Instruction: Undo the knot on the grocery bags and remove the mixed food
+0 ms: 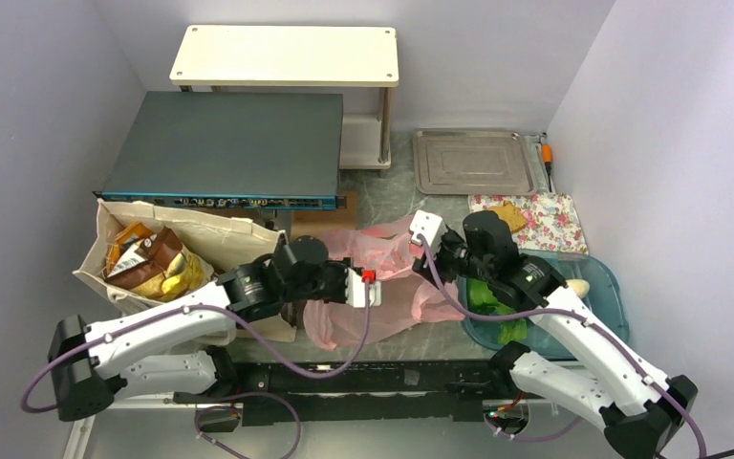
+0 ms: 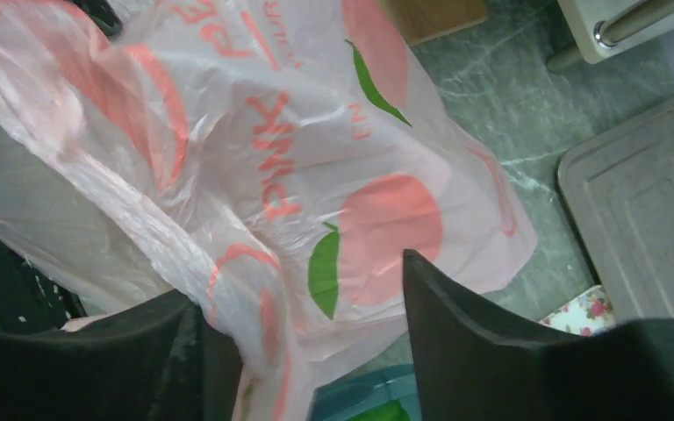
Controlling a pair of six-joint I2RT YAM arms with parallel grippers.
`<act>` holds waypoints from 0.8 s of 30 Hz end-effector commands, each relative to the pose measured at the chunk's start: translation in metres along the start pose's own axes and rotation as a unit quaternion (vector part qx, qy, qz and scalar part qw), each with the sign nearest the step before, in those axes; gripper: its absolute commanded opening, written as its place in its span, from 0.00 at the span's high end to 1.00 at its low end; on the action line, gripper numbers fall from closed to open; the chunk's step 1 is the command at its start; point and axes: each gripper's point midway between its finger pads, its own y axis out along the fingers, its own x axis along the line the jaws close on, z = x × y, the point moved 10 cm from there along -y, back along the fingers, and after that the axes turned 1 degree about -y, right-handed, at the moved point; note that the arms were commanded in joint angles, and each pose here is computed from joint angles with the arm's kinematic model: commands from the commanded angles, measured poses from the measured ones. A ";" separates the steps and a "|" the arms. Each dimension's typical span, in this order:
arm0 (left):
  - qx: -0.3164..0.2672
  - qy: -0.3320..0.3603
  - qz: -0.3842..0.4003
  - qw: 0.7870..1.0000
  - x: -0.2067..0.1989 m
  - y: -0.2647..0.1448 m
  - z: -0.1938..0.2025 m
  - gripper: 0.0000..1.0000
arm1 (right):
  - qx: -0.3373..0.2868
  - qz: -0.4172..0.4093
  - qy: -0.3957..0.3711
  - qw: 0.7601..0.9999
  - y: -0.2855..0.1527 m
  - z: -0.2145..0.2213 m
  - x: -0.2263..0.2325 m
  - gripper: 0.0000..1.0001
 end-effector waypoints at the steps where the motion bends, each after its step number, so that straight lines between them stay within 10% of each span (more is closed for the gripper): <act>1: 0.019 -0.140 0.010 0.990 0.012 0.007 -0.005 1.00 | -0.045 0.029 0.018 0.998 -0.023 -0.044 -0.015 0.25; 9: 0.056 -0.294 -0.003 0.954 0.045 0.027 -0.007 1.00 | -0.111 -0.075 0.015 0.991 -0.074 -0.098 -0.006 0.17; 16: 0.043 -0.330 0.007 0.943 0.055 0.036 -0.017 1.00 | -0.113 -0.126 -0.026 0.985 -0.050 -0.078 0.006 0.63; 24: 0.045 -0.345 0.009 0.937 0.065 0.038 -0.018 1.00 | -0.102 -0.105 -0.144 0.979 -0.001 -0.083 0.023 0.72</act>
